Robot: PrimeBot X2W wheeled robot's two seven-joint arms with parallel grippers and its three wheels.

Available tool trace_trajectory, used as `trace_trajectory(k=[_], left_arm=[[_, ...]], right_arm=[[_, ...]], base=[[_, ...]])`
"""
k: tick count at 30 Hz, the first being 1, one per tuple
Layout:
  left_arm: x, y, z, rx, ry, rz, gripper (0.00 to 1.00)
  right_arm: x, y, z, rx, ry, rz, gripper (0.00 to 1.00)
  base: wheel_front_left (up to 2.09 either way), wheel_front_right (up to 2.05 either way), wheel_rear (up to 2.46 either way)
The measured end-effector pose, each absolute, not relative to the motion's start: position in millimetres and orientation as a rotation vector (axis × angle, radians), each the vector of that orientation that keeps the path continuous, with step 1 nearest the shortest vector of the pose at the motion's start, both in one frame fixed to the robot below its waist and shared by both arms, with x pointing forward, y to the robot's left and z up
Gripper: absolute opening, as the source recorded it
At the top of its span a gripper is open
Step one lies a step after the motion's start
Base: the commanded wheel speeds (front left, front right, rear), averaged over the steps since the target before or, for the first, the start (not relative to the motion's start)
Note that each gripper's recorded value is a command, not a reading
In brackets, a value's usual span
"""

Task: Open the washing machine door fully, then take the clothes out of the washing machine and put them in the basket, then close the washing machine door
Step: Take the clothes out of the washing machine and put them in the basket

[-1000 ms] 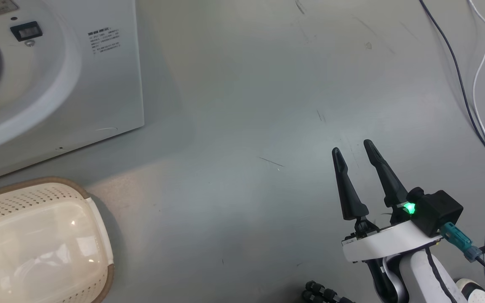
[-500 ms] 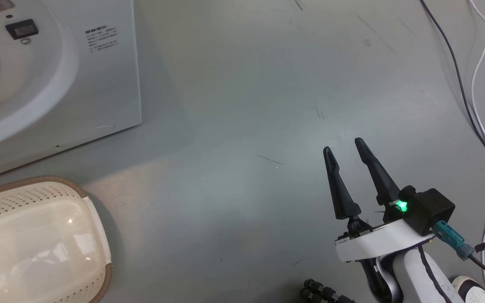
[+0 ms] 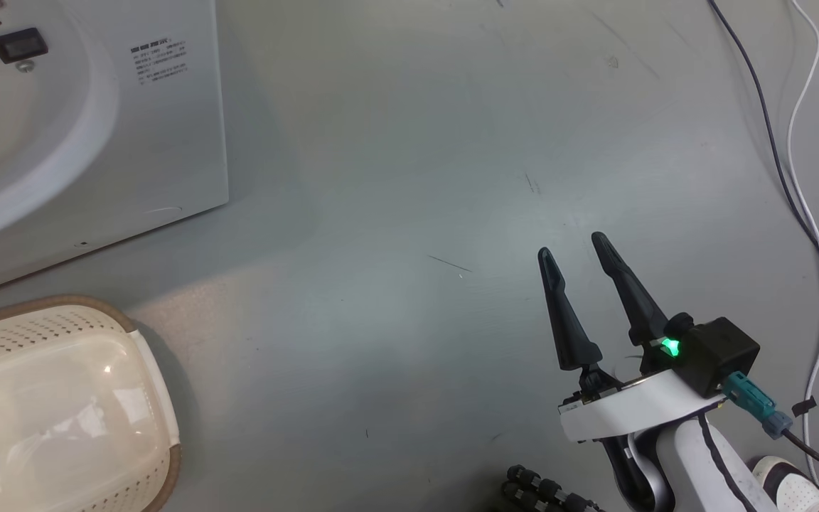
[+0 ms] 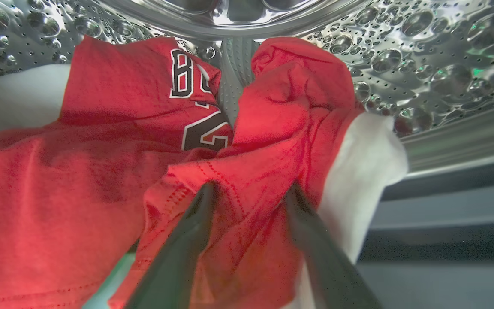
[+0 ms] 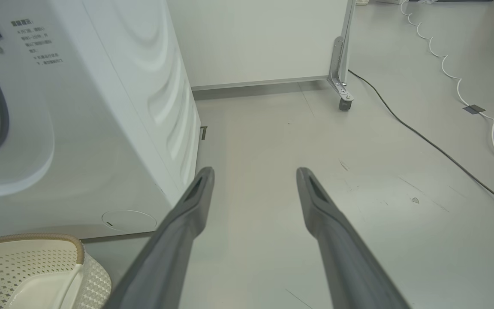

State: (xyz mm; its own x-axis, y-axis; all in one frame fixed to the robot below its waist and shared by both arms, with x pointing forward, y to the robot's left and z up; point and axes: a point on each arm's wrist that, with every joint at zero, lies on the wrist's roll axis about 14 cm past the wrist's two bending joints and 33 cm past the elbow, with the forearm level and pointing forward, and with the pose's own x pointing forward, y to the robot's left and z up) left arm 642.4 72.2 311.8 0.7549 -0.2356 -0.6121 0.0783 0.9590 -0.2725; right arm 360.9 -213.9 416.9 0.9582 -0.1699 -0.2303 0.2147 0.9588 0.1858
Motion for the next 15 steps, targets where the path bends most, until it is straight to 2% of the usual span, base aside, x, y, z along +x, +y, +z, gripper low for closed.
trace_trajectory(k=[7, 15], left_arm=[[641, 65, 312, -0.254, 0.684, -0.179, 0.00], [639, 60, 337, -0.267, 0.577, -0.214, 0.00]], right_arm=[[369, -218, 421, 0.195, 0.195, -0.200, 1.00], [381, -216, 433, 0.178, 0.148, -0.169, 1.00]], base=[[0.00, 0.00, 0.00], [0.00, 0.00, 0.00]])
